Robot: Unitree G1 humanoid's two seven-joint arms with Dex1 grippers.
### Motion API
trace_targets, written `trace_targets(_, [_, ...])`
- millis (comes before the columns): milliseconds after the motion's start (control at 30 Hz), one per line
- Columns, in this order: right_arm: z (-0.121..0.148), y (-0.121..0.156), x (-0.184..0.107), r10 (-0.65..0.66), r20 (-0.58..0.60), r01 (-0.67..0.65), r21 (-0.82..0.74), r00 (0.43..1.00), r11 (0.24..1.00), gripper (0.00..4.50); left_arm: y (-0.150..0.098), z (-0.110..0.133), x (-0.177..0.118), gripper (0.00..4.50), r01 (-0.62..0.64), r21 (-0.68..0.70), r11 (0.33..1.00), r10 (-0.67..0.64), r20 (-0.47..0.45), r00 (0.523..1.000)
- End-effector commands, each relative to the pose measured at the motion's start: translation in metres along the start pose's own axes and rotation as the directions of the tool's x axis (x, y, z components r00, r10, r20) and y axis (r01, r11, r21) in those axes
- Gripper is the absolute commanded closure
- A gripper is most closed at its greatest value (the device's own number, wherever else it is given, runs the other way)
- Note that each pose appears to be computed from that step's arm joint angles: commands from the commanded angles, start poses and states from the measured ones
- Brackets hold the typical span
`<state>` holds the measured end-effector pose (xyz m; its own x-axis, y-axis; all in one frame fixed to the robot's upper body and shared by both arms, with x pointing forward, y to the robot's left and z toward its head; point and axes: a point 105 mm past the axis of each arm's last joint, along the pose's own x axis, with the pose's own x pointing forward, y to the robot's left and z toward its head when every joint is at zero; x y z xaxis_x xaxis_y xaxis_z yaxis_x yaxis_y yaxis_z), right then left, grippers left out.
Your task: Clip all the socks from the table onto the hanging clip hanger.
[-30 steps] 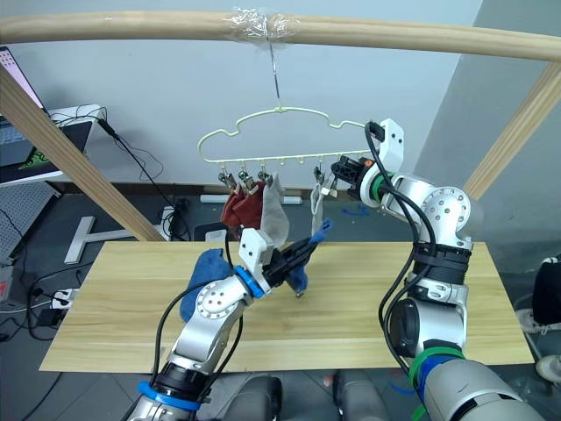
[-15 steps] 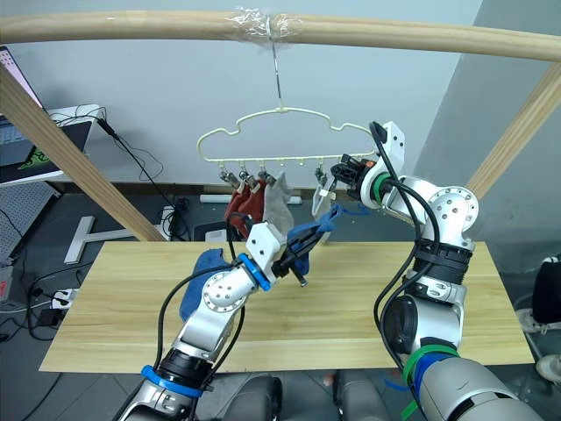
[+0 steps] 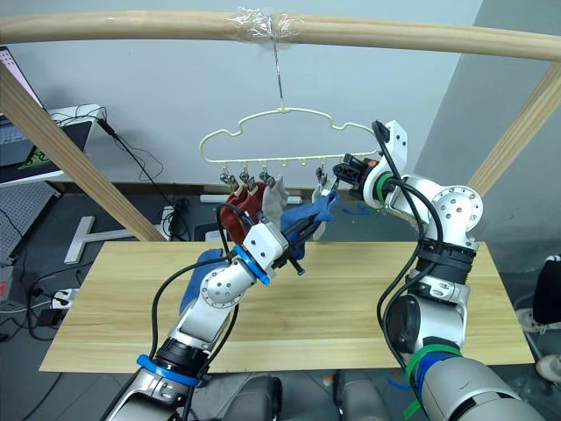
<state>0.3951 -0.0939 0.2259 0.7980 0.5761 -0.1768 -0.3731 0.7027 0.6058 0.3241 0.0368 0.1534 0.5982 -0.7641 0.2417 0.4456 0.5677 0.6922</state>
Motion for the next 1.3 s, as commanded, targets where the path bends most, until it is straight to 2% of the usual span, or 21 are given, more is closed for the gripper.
trace_targets(33, [0.001, -0.01, -0.003, -0.042, 0.004, 0.042, 0.005, 0.999, 0.999, 4.5, 0.006, 0.012, 0.005, 4.49, -0.023, 0.036, 0.999, 0.021, 0.054, 0.998])
trace_targets(400, [-0.001, -0.005, -0.004, -0.01, -0.013, 0.01, 0.022, 1.0, 1.0, 4.5, 0.005, 0.01, 0.012, 4.49, 0.001, 0.138, 0.991, -0.009, 0.059, 0.998])
trace_targets(567, [0.001, -0.002, -0.004, 0.01, -0.004, -0.01, 0.037, 1.0, 0.999, 4.5, 0.006, 0.011, 0.015, 4.49, -0.011, 0.136, 0.991, 0.002, 0.068, 0.998])
trace_targets(667, [0.001, -0.002, -0.004, 0.017, 0.002, -0.017, 0.048, 1.0, 0.999, 3.66, 0.006, 0.012, 0.015, 4.5, -0.012, 0.133, 0.991, 0.002, 0.074, 0.997])
trace_targets(933, [0.003, -0.001, -0.007, 0.033, 0.004, -0.034, 0.072, 0.999, 0.997, 0.7, 0.007, 0.013, 0.016, 4.5, -0.005, 0.137, 0.991, -0.007, 0.083, 0.997])
trace_targets(967, [0.003, -0.001, -0.007, 0.035, 0.006, -0.035, 0.071, 0.999, 0.997, 0.54, 0.007, 0.013, 0.016, 4.5, -0.003, 0.135, 0.991, -0.008, 0.084, 0.996])
trace_targets(1000, [0.004, 0.0, -0.008, 0.043, 0.012, -0.043, 0.071, 0.999, 0.997, 0.08, 0.007, 0.014, 0.017, 4.5, -0.002, 0.123, 0.992, -0.008, 0.085, 0.996])
trace_targets(1167, [0.01, 0.006, -0.011, 0.089, 0.041, -0.091, 0.058, 0.995, 0.994, 0.03, 0.006, 0.014, 0.019, 4.5, -0.003, 0.067, 0.998, -0.003, 0.083, 0.997])
trace_targets(1267, [0.014, 0.012, -0.022, 0.163, 0.042, -0.162, -0.029, 0.986, 0.986, 0.03, 0.006, 0.015, 0.024, 4.5, -0.013, -0.032, 0.999, 0.016, 0.08, 0.997])
trace_targets(1300, [0.015, 0.011, -0.027, 0.173, 0.042, -0.17, -0.069, 0.984, 0.983, 0.03, 0.007, 0.014, 0.027, 4.5, -0.027, -0.102, 0.994, 0.034, 0.071, 0.997])
